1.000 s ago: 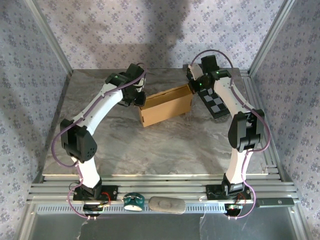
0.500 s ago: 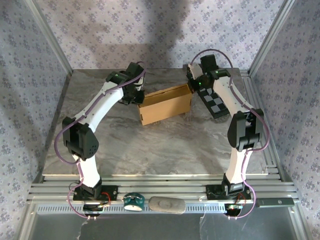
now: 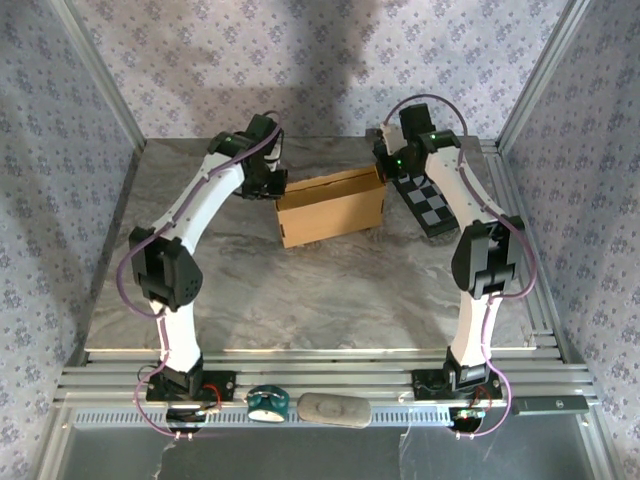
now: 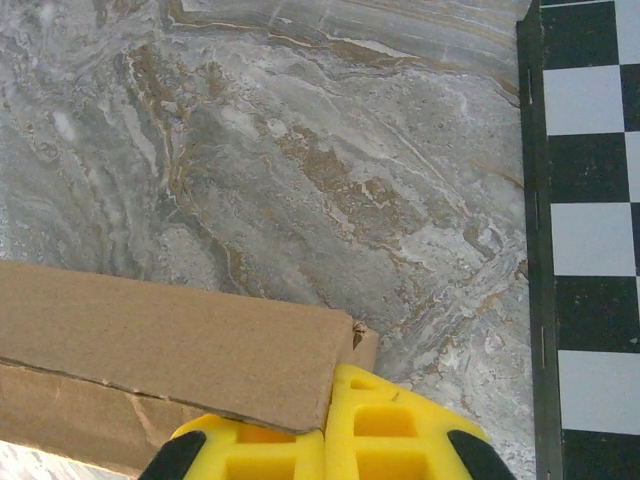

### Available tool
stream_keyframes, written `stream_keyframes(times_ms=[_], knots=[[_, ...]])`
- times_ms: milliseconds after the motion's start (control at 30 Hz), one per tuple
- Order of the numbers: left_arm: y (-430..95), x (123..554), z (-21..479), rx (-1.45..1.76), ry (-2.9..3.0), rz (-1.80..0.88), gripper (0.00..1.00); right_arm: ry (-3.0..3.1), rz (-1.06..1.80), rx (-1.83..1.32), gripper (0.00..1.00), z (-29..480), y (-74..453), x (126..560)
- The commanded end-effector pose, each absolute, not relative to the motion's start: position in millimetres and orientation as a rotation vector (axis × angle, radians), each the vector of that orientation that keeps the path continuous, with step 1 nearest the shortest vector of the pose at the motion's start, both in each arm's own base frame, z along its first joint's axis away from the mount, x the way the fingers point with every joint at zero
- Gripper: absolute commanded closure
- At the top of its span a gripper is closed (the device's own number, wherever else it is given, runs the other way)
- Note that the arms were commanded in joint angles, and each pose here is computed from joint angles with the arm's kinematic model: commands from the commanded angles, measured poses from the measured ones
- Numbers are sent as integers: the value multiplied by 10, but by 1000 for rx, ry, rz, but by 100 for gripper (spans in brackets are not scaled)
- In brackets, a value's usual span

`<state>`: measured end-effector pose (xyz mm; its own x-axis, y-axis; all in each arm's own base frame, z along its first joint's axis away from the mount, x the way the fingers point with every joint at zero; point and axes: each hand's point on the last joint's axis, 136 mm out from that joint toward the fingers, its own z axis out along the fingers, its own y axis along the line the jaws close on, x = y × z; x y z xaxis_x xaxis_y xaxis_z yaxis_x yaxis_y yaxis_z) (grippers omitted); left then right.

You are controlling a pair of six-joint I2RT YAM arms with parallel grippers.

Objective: Fold the paper box

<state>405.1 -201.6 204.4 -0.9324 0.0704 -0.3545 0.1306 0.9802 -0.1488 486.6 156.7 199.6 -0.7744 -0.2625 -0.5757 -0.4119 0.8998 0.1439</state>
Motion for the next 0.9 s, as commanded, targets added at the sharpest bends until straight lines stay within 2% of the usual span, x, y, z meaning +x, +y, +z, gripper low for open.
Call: stream_keyframes(times_ms=[0,867], knots=[[-2126,3986,2095,112,2825,-333,96,2551,397,-435,100,1999,1680,4783],[-2188,3951,2186,25,2876,-427,97,2614,350,-371,100,2118,1735,4467]])
